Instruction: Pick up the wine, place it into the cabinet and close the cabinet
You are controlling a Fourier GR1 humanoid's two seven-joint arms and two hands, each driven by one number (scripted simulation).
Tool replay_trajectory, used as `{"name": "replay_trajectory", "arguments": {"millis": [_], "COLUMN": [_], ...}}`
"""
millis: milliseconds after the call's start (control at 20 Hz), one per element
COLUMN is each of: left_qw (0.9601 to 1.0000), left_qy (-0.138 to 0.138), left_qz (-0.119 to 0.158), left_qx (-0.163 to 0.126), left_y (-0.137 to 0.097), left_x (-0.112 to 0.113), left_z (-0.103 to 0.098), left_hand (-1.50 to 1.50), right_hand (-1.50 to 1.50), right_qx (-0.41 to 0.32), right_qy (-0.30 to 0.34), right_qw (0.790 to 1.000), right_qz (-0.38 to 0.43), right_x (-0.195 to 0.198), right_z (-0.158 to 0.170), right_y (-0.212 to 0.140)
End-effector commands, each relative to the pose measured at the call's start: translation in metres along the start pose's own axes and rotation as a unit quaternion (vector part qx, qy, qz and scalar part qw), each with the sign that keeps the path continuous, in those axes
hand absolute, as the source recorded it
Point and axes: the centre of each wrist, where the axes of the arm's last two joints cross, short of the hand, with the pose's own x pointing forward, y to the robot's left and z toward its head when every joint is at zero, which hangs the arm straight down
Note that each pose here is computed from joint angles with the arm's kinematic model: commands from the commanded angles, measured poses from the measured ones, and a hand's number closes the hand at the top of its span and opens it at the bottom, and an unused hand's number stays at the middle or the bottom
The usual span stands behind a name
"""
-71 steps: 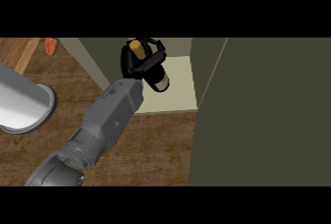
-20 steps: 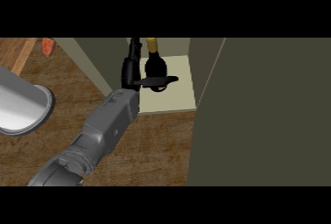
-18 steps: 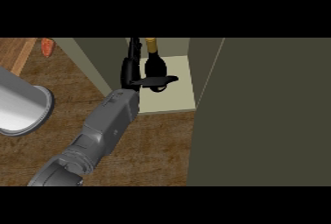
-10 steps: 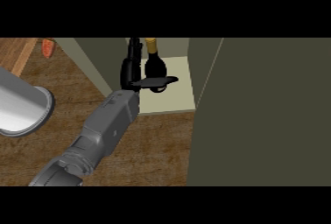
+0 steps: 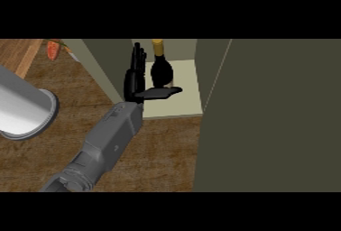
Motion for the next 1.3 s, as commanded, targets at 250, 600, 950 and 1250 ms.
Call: {"name": "replay_trajectory", "arguments": {"millis": [250, 600, 950, 1250], "left_qw": [0.9994, 0.9991, 0.9987, 0.9993], "left_qy": [0.031, 0.013, 0.000, -0.001], "left_qz": [0.012, 0.019, 0.048, 0.038], "left_qx": [-0.009, -0.034, -0.017, 0.006], "left_y": [-0.023, -0.053, -0.057, -0.034], "left_x": [-0.009, 0.026, 0.062, 0.087], "left_z": [0.072, 0.107, 0.162, 0.179], "left_hand": [-1.50, -1.50, -1.50, -1.50], "right_hand": [-1.50, -1.50, -1.50, -1.50], "right_qx": [-0.026, -0.044, -0.041, -0.020], "right_qy": [0.001, -0.002, -0.006, -0.005], "right_qw": [1.000, 0.999, 0.999, 1.000], "right_qz": [0.004, 0.007, 0.014, 0.019], "right_x": [0.016, 0.021, 0.016, 0.019], "right_z": [0.018, 0.030, 0.020, 0.030], "right_y": [0.006, -0.005, -0.011, -0.013]}}
